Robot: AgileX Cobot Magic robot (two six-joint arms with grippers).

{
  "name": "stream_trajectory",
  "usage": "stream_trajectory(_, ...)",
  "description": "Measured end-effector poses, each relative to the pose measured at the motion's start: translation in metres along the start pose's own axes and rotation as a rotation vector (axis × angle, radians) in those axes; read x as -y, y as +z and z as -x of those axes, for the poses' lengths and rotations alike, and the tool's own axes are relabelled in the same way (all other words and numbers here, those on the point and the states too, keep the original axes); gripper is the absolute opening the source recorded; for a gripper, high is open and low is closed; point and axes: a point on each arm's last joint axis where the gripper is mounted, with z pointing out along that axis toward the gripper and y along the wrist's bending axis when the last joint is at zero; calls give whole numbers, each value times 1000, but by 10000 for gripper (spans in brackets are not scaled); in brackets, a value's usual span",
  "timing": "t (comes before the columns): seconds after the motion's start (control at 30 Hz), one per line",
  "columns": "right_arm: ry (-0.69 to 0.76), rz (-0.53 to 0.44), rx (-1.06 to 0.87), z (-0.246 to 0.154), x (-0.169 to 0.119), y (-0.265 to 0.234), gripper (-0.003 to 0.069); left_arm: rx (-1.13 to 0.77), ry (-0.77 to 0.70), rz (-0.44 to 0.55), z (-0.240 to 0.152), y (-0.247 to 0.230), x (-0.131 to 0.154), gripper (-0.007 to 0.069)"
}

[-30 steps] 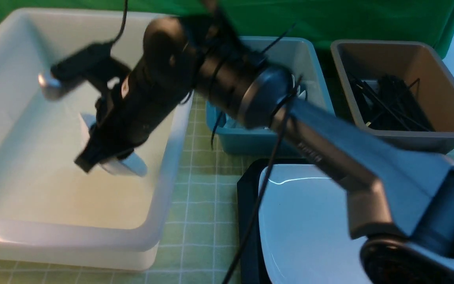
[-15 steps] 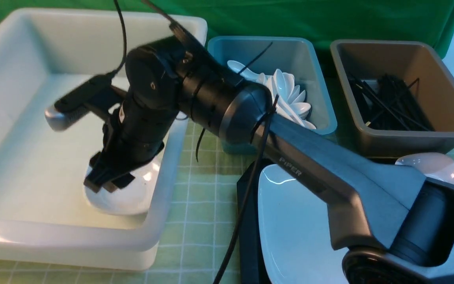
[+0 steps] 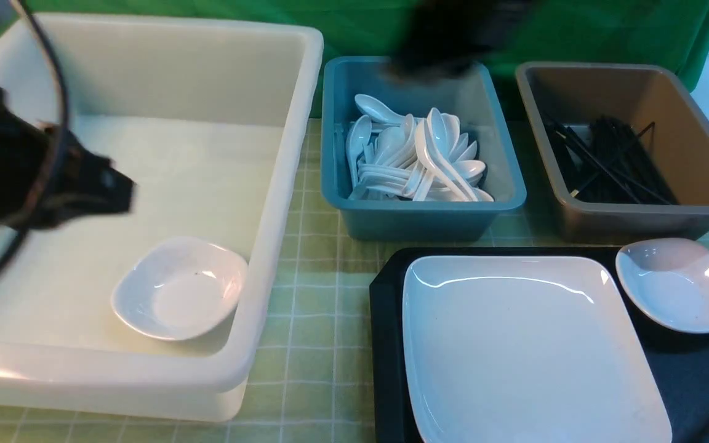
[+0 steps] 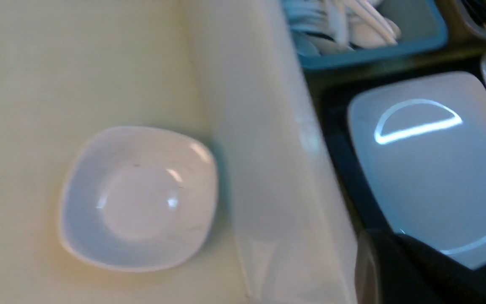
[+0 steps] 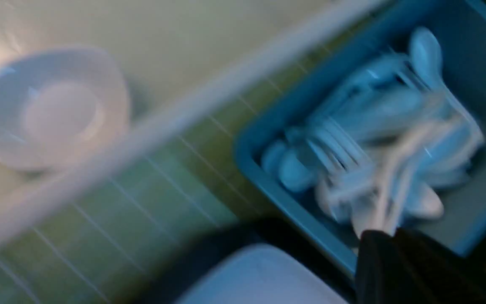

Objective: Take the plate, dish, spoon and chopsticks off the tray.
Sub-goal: Use the right arm to grab a small plate from the dinner plate

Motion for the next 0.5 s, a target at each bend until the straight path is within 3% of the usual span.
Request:
stream_trajectory(0.1,130,-103,-185,-74,60,8,159,-47,84,-106,-5,11,27,-17)
stream_trajectory(0.2,200,-145,-323,-144,95,35,307,-55,140,-170,-6,21,46,-17)
stream_trajectory(0.33,205,-126,-426,-198,105,65,463,-41,176,-213,-4,36,61,-17)
stream_trajectory(0.5,144,-97,-456,-216,101,87,504,-23,252,-256,-3,70,84,-17)
